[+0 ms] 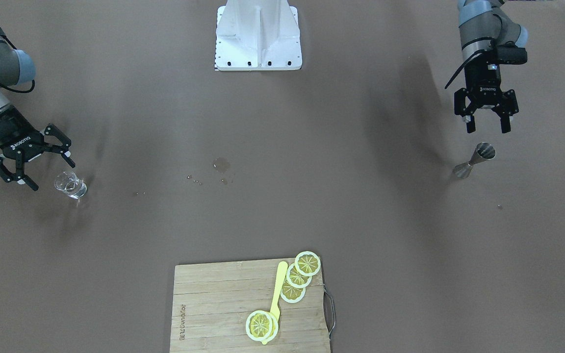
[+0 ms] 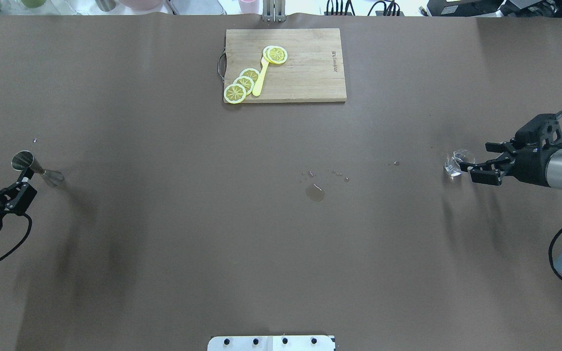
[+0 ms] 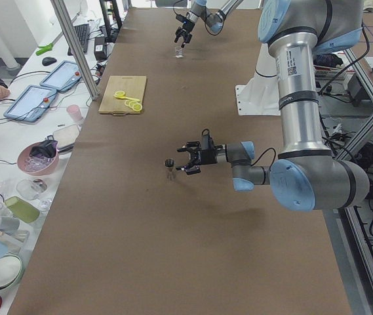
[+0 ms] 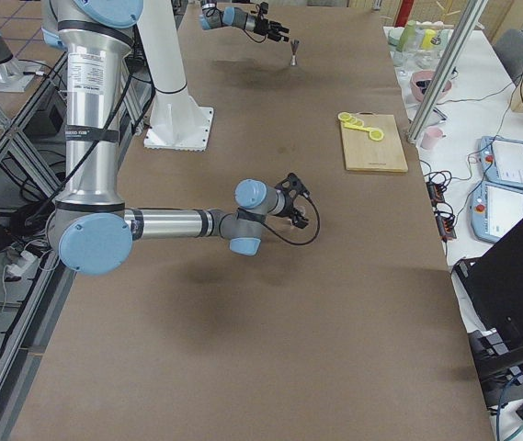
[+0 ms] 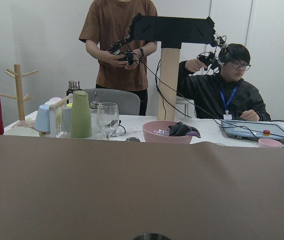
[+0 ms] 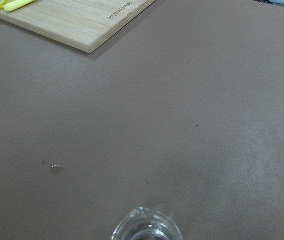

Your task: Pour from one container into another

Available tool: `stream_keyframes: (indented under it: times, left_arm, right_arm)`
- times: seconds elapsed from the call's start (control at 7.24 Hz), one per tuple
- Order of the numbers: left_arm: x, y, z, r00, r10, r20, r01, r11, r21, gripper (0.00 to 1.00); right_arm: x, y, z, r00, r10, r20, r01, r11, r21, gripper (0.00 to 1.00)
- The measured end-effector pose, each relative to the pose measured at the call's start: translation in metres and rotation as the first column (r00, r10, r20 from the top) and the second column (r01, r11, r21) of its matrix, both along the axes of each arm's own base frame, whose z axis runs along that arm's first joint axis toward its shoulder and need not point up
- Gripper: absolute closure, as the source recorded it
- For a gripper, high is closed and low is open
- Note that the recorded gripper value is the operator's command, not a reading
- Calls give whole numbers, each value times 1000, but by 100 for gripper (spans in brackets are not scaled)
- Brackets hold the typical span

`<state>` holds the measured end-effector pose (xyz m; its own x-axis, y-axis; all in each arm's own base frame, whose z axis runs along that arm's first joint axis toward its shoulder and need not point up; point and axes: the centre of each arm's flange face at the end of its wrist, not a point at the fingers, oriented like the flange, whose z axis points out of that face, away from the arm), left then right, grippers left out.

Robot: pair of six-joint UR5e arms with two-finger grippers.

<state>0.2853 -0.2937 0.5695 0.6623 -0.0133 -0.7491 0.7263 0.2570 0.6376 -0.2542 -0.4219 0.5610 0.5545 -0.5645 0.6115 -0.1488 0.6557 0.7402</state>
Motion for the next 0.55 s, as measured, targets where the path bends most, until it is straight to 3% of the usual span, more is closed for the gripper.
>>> stream_keyframes:
  times: [0.55]
  left_arm:
    - [20, -7, 10, 1000, -1, 15, 1, 1000, -6, 3]
  right_arm:
    - [-26, 13, 3, 1000, -19, -18, 19, 1000, 11, 0]
